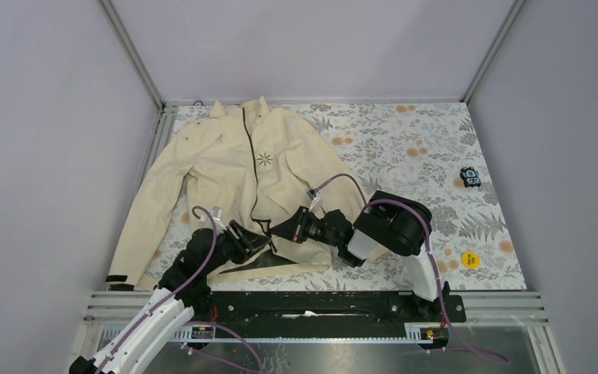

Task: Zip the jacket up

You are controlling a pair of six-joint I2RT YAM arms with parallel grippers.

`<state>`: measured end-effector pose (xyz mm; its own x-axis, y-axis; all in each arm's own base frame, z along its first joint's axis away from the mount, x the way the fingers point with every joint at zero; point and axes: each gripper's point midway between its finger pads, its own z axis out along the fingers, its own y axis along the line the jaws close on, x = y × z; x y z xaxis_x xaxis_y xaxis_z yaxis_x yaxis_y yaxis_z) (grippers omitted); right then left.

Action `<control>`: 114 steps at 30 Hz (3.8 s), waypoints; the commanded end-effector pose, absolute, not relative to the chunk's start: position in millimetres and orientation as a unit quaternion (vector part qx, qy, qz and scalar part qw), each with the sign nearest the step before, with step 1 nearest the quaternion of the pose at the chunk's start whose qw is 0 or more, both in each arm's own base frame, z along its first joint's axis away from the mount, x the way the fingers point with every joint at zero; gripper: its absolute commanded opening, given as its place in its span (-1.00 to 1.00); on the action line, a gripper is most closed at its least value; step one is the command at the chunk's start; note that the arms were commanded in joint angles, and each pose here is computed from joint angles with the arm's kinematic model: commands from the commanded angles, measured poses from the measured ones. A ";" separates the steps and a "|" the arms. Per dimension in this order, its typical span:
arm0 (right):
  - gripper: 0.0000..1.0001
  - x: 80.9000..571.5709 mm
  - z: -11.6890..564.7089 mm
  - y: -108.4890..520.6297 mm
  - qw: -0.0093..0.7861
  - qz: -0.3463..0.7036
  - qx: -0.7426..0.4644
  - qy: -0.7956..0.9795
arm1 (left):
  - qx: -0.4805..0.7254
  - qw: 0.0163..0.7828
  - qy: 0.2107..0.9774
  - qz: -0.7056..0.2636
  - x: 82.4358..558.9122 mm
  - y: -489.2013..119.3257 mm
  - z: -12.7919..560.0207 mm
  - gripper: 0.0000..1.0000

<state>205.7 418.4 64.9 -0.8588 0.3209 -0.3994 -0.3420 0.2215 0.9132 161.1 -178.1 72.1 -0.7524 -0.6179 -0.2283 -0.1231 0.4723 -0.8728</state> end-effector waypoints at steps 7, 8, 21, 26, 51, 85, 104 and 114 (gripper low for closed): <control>-1.00 211.4 110.2 425.2 0.312 0.671 -0.026 0.672 | -0.274 0.266 0.822 -0.423 162.4 -164.5 67.0 -0.37; -1.00 211.6 110.4 425.1 0.312 0.672 -0.026 0.672 | -0.273 0.263 0.825 -0.420 162.0 -164.7 64.9 -0.37; -1.00 210.7 110.5 425.9 0.313 0.671 -0.022 0.672 | -0.250 0.255 0.846 -0.396 160.3 -164.7 53.3 -0.80; -1.00 210.6 104.8 426.7 0.314 0.666 -0.016 0.677 | -0.236 0.227 0.877 -0.352 149.2 -158.0 43.1 -1.00; 0.36 177.5 87.5 377.4 0.366 0.418 -0.338 0.760 | -0.227 0.176 0.907 -0.307 131.5 -155.3 21.8 -1.00; -0.03 106.8 60.3 423.0 0.458 0.145 -0.858 0.182 | -0.212 0.177 0.906 -0.320 132.8 -160.5 29.3 -1.00; 0.02 126.3 40.0 439.5 0.507 0.069 -0.842 0.172 | -0.211 0.178 0.906 -0.319 133.8 -160.5 30.7 -1.00; -0.23 113.4 33.8 446.8 0.503 0.091 -0.847 0.148 | -0.213 0.177 0.905 -0.323 132.5 -161.0 31.1 -1.00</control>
<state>123.5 434.1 23.2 0.9203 -0.2342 -0.3133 -0.3890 -0.4642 -0.7957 131.1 -154.9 22.3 -0.8392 -0.5136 -0.1788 -0.3006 0.7121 -0.6344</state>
